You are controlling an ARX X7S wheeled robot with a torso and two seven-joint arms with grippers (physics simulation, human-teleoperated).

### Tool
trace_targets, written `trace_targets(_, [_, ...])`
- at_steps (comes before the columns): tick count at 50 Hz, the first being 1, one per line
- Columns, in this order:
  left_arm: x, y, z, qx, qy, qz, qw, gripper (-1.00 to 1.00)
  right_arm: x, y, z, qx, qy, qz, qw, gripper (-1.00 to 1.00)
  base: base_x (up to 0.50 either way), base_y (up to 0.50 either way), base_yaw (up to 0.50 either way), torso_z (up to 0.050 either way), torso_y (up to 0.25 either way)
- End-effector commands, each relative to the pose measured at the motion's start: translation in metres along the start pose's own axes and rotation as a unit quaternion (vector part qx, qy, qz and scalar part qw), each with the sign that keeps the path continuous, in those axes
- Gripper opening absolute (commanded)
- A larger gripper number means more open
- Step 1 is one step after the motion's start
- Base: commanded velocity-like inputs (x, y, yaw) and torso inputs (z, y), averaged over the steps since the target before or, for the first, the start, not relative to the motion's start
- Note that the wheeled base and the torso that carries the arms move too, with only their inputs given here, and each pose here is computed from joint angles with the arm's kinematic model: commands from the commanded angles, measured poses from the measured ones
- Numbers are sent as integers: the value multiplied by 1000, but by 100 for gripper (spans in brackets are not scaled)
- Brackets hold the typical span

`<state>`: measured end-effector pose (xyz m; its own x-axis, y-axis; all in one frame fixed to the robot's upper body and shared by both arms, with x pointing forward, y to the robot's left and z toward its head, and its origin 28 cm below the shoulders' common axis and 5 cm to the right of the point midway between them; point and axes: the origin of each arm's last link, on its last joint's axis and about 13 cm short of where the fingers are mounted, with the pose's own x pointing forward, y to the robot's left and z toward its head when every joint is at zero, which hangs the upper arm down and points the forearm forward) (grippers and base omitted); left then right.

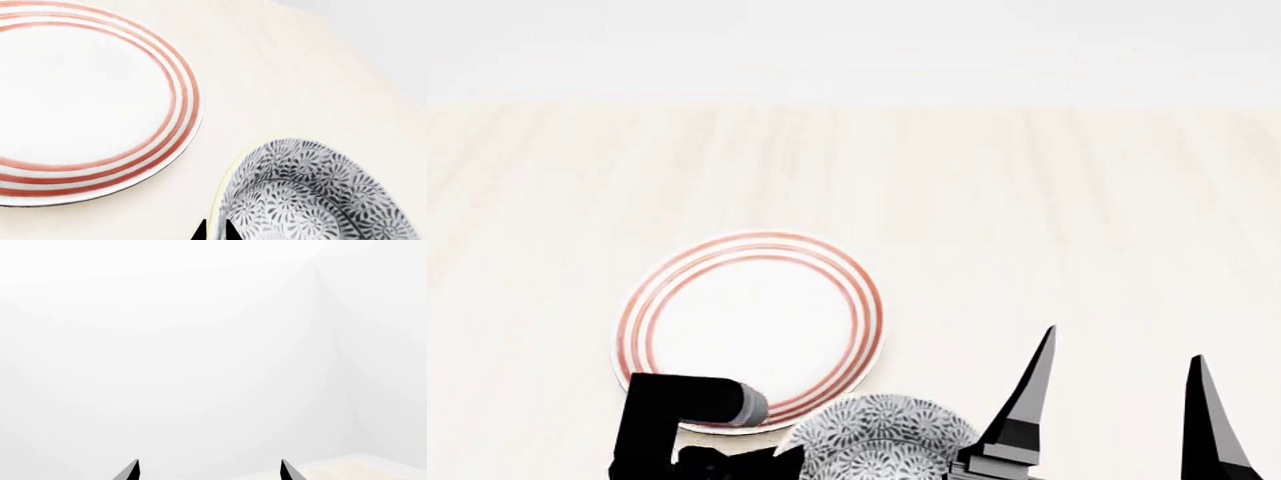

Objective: Put the bowl on the plate.

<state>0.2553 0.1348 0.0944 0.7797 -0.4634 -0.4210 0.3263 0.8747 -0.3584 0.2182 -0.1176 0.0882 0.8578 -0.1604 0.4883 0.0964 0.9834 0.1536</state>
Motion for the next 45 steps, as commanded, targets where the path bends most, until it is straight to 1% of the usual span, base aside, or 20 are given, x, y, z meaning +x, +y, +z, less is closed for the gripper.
trace_targets(1, [4, 8, 48, 113, -131, 25, 985, -100, 0, 0, 1, -4, -3, 0, 1000, 100, 0, 0, 0, 0, 0])
trace_targets(2, [5, 8, 57, 123, -146, 28, 981, -100, 0, 0, 1, -3, -3, 0, 1000, 100, 0, 0, 0, 0, 0])
trace_targets(6, [6, 8, 68, 138, -169, 31, 976, -100, 0, 0, 0, -3, -3, 0, 1000, 100, 0, 0, 0, 0, 0])
trace_targets(7, [6, 10, 75, 150, -188, 35, 970, -100, 0, 0, 0, -3, -3, 0, 1000, 100, 0, 0, 0, 0, 0])
trace_targets(14, [7, 19, 93, 166, -224, 61, 958, -100, -1, 0, -1, -2, -1, 0, 1000, 100, 0, 0, 0, 0, 0])
trace_targets(18, [7, 21, 98, 167, -239, 68, 954, -100, -1, 0, -1, -2, 0, 1, 1000, 100, 0, 0, 0, 0, 0])
trace_targets(23, [10, 27, 108, 159, -258, 84, 949, -100, -2, 0, -1, -2, 1, 1, 1000, 100, 0, 0, 0, 0, 0])
trace_targets(25, [13, 31, 113, 152, -265, 98, 947, -100, -2, 1, -1, -2, 1, 1, 1000, 100, 0, 0, 0, 0, 0])
trace_targets(33, [28, 44, 119, 134, -254, 133, 949, -100, -2, 0, -2, -1, 4, 2, 1000, 100, 0, 0, 0, 0, 0])
trace_targets(35, [33, 47, 119, 113, -235, 141, 955, -100, -2, 0, -2, -1, 3, 2, 1000, 100, 0, 0, 0, 0, 0])
trace_targets(37, [37, 49, 119, 101, -224, 146, 958, -100, -2, 0, -2, 0, 4, 2, 1000, 100, 0, 0, 0, 0, 0])
trace_targets(40, [45, 52, 118, 66, -181, 153, 969, -100, -2, 0, -2, 0, 4, 1, 1000, 100, 0, 0, 0, 0, 0])
trace_targets(41, [46, 53, 118, 59, -175, 153, 971, -100, -2, 0, -2, 0, 4, 1, 1000, 100, 0, 0, 0, 0, 0])
trace_targets(42, [50, 53, 120, 37, -163, 156, 974, -100, -2, 0, -2, 1, 4, 2, 1000, 100, 0, 0, 0, 0, 0])
trace_targets(45, [54, 53, 122, 23, -146, 155, 977, -100, -2, 0, -2, 1, 4, 1, 1000, 100, 0, 0, 0, 0, 0])
